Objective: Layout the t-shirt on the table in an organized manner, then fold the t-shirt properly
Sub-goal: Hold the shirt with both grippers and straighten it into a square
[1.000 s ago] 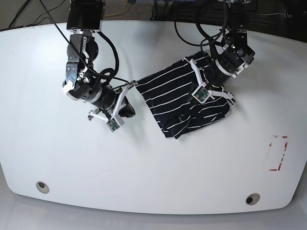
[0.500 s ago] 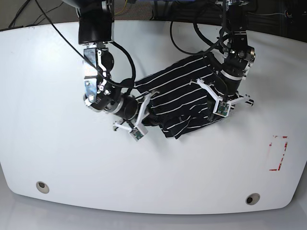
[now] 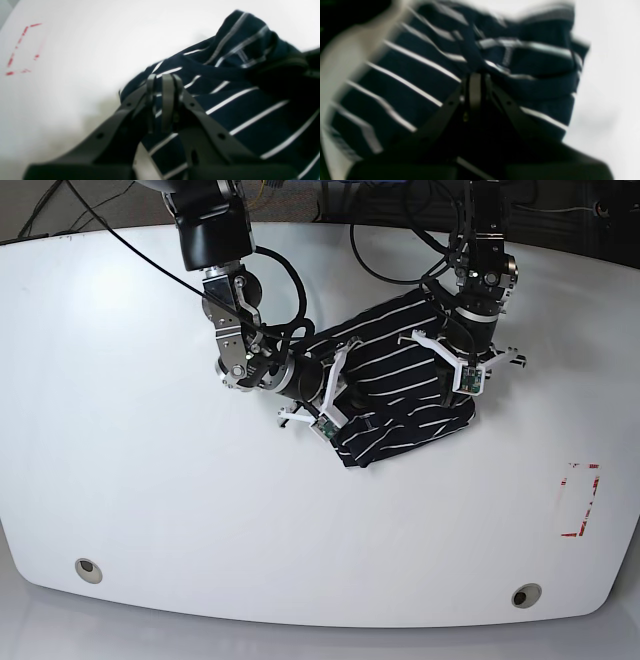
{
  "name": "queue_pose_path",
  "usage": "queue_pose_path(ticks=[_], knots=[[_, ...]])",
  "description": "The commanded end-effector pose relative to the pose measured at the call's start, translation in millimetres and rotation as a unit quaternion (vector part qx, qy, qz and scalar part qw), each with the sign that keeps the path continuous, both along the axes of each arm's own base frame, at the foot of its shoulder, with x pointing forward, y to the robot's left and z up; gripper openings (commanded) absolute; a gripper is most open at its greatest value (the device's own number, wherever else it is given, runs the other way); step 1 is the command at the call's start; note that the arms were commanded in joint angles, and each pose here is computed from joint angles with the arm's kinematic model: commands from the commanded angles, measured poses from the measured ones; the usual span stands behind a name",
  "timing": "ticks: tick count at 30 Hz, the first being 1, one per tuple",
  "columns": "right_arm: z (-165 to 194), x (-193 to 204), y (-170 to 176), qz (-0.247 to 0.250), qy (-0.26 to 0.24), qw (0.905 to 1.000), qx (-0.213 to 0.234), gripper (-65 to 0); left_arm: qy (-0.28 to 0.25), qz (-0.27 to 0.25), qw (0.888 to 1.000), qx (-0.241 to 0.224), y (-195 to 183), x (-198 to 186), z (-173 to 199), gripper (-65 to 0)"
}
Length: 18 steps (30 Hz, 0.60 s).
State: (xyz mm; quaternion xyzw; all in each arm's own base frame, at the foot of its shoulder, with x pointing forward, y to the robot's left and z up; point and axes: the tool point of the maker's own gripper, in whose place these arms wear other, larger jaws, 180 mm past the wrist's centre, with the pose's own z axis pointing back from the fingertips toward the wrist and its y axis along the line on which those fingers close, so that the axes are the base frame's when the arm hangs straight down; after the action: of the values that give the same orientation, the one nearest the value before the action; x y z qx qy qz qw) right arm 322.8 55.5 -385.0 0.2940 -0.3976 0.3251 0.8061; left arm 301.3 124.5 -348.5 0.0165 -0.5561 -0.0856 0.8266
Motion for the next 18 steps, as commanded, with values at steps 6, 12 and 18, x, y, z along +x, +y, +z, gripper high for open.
queue_pose_path(ticks=[6,12,18], knots=[[-5,-7,-17,-0.005,-0.018,0.9998,-0.010,-63.0,0.055,-0.019,0.998,-0.013,-9,-12,-47,-62.7],[-10,-35,-25,-0.002,-0.016,0.9997,-0.019,-63.1,0.071,-0.046,0.996,-0.017,-16,-9,-59,-62.7],[-6,-56,-25,-0.017,-0.015,0.9996,-0.014,-63.1,0.073,-0.052,0.996,0.002,-2,3,-63,-62.7]])
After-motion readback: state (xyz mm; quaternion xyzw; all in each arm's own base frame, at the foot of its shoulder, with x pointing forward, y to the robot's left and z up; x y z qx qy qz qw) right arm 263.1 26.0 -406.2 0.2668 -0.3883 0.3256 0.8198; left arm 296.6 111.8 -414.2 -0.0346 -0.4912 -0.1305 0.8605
